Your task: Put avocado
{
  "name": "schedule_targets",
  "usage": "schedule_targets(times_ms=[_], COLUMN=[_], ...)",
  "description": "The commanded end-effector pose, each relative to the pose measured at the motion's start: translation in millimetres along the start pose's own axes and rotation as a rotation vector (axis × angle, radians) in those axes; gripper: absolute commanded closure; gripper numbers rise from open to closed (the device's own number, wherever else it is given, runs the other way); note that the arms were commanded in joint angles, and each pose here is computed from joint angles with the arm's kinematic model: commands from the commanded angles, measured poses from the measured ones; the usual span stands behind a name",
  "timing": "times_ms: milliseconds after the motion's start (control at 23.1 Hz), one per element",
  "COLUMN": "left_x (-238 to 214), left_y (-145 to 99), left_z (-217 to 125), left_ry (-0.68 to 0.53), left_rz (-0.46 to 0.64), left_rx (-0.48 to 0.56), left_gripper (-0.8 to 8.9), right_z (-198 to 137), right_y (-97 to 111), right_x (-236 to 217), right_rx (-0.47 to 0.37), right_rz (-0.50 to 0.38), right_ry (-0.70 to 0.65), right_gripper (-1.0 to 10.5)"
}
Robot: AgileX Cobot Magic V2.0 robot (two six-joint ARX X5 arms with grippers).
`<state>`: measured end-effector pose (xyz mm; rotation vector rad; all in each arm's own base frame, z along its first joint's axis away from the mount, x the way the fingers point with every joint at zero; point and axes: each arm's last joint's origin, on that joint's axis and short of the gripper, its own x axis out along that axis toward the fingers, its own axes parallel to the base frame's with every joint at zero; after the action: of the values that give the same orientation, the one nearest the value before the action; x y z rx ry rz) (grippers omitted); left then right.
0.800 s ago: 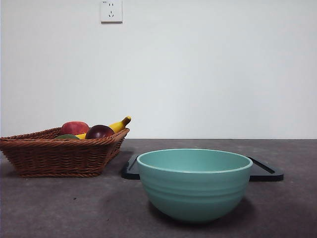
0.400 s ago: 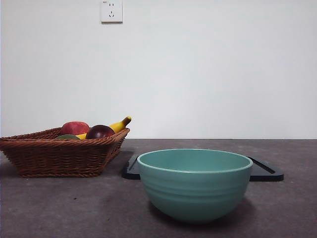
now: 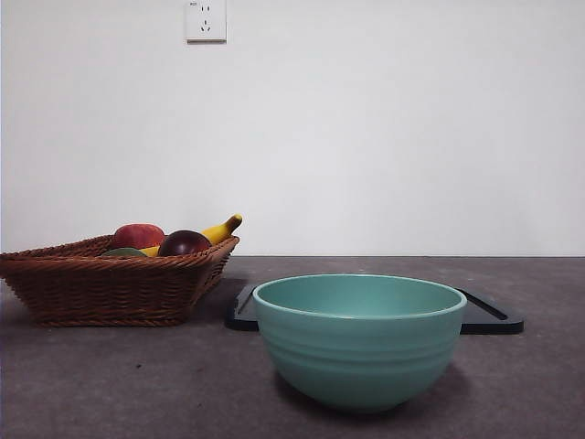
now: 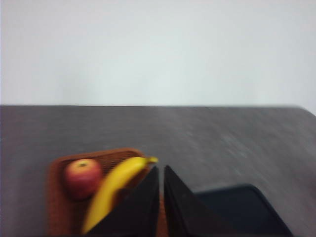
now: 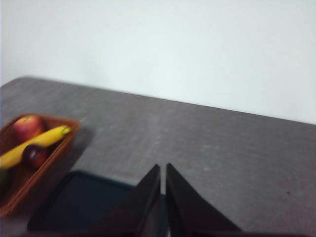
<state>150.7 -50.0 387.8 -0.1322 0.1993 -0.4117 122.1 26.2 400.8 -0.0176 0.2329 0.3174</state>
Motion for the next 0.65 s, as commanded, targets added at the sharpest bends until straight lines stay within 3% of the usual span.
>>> schedule_targets(times_ms=[43, 173, 433, 650], left_x=[1.6, 3.9, 2.5, 1.0], left_y=[-12.3, -19.7, -17.4, -9.6], left_z=[5.0, 1.9, -14.5, -27.8], left_ry=[-0.005, 0.016, 0.188, 0.337], left_rz=[-0.069, -0.115, -0.102, -0.049], left_rx=[0.093, 0.157, 0.152, 0.160], left_gripper=[7.98, 7.98, 7.98, 7.98], right_z=[5.2, 1.7, -20.6, -25.9], right_y=[7.3, 12.2, 6.3, -3.3], right_x=[4.1, 10.0, 16.8, 14.7], right_rx=[-0.106, -0.149, -0.092, -0.095], right_rz=[0.049, 0.093, 0.077, 0.047], right_ry=[0.022, 0.082, 0.333, 0.383], right_gripper=[9.4, 9.4, 9.4, 9.3])
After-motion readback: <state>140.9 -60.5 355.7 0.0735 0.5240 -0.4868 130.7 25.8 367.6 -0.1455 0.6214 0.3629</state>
